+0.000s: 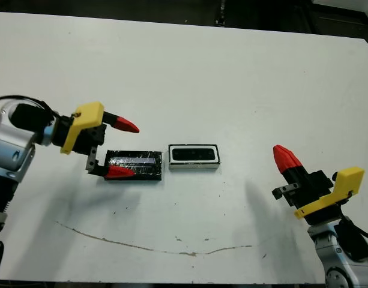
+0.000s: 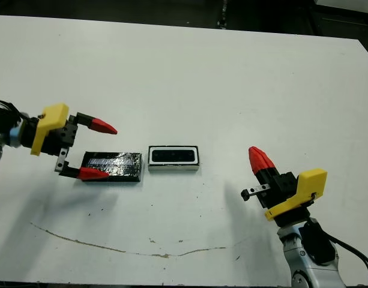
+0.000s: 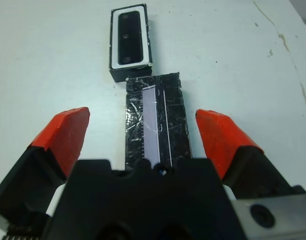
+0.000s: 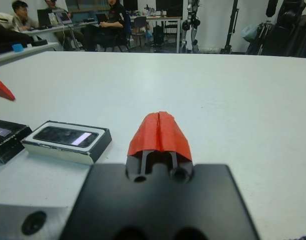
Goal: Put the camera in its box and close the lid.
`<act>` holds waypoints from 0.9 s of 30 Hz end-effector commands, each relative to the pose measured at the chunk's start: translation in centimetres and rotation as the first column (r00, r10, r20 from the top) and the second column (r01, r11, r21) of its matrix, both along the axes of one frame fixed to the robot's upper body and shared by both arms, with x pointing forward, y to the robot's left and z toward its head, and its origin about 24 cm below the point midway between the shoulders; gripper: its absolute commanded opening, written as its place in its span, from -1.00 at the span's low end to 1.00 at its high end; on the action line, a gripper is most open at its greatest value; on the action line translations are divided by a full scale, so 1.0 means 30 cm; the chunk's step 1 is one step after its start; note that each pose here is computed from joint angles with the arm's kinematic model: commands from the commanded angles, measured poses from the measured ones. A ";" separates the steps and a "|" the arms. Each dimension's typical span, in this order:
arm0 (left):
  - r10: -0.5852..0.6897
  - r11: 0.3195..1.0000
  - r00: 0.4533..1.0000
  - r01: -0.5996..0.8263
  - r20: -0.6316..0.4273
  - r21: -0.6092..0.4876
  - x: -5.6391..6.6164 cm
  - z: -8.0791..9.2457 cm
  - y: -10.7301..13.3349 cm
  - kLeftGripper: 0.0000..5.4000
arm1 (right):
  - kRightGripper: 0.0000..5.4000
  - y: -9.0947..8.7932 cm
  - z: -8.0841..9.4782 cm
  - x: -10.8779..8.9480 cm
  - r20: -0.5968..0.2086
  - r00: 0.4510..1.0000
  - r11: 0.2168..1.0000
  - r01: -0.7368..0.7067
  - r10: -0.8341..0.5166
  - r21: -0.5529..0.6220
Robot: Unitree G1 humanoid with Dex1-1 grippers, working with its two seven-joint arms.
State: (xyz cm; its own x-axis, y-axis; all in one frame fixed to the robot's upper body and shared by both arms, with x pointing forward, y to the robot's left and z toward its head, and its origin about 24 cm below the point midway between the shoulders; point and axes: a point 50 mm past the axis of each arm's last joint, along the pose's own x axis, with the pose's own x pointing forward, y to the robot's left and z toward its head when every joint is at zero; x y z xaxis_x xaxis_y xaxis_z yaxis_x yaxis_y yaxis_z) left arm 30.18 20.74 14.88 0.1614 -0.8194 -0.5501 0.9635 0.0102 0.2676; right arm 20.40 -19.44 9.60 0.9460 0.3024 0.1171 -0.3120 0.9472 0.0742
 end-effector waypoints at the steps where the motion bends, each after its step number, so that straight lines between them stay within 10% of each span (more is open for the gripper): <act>1: -0.010 1.000 1.000 0.011 -0.013 0.023 -0.002 -0.036 0.003 1.00 | -1.00 -0.012 -0.004 -0.007 -0.006 1.000 1.000 0.012 -0.012 -0.006; 27: 0.121 0.992 0.980 -0.114 -0.155 0.053 -0.005 -0.066 0.040 0.80 | -1.00 -0.015 -0.007 -0.007 -0.007 1.000 1.000 0.005 -0.005 0.000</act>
